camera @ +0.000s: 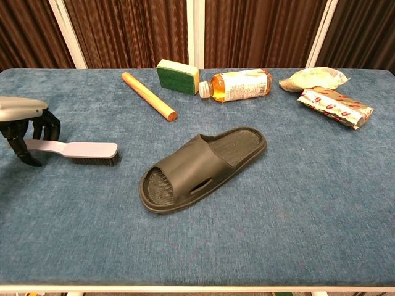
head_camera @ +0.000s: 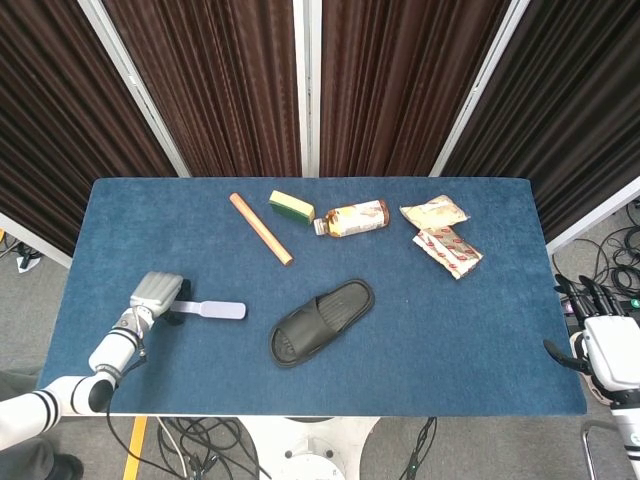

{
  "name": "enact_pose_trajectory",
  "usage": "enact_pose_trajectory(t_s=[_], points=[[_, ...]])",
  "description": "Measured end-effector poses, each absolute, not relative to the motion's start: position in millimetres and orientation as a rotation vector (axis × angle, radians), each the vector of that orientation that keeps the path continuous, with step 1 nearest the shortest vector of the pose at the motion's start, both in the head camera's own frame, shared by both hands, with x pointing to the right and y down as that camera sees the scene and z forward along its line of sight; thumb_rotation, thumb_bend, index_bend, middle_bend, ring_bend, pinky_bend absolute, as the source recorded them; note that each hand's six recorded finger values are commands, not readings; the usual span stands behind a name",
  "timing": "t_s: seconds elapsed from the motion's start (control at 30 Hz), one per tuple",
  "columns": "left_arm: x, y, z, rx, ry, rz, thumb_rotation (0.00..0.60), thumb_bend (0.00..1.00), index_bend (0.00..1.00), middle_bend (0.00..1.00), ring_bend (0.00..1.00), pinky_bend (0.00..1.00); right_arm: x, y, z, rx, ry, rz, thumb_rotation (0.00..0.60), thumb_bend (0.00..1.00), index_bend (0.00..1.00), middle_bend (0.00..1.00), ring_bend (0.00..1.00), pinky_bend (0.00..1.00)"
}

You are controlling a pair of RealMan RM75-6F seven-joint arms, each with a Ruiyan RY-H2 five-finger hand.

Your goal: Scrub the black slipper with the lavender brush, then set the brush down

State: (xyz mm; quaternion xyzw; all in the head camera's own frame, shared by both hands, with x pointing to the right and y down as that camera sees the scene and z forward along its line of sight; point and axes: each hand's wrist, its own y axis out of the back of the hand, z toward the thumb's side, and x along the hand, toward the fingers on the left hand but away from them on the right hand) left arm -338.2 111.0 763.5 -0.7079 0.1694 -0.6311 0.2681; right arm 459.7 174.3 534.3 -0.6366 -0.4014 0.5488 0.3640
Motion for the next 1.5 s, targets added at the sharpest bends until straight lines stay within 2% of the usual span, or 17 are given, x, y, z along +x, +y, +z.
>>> enact_pose_trajectory(t_s=[0.3, 0.47, 0.57, 0.87, 0.97, 1.37, 1.5], points=[[-337, 118, 761, -1.906, 0.415, -1.734, 0.6, 0.16, 0.57, 0.62, 0.49, 0.59, 461, 176, 538, -1.647, -1.034, 1.422, 0.6, 0.14, 0.05, 0.21, 0.05, 0.1], [-332, 115, 761, -1.915, 0.414, -1.733, 0.6, 0.17, 0.64, 0.67, 0.56, 0.64, 463, 176, 538, -1.645, -1.042, 1.424, 0.6, 0.14, 0.05, 0.21, 0.05, 0.1], [-329, 114, 761, -1.925, 0.413, -1.729, 0.6, 0.22, 0.69, 0.73, 0.61, 0.67, 465, 177, 537, -1.643, -1.05, 1.428, 0.6, 0.14, 0.05, 0.21, 0.05, 0.1], [-324, 114, 765, -1.916, 0.375, -1.733, 0.6, 0.34, 0.71, 0.75, 0.62, 0.7, 468, 179, 538, -1.652, -1.07, 1.434, 0.6, 0.14, 0.05, 0.22, 0.05, 0.1], [-321, 114, 767, -1.913, 0.365, -1.736, 0.6, 0.39, 0.77, 0.82, 0.68, 0.75, 469, 178, 538, -1.652, -1.075, 1.431, 0.6, 0.14, 0.05, 0.22, 0.05, 0.1], [-315, 115, 771, -1.892, 0.357, -1.734, 0.6, 0.4, 0.94, 0.99, 0.85, 0.89, 472, 179, 540, -1.652, -1.097, 1.428, 0.6, 0.14, 0.05, 0.24, 0.05, 0.1], [-313, 111, 770, -1.874, 0.428, -1.704, 0.6, 0.48, 1.0, 1.0, 0.92, 0.97, 472, 179, 542, -1.654, -1.092, 1.433, 0.6, 0.14, 0.05, 0.24, 0.05, 0.1]])
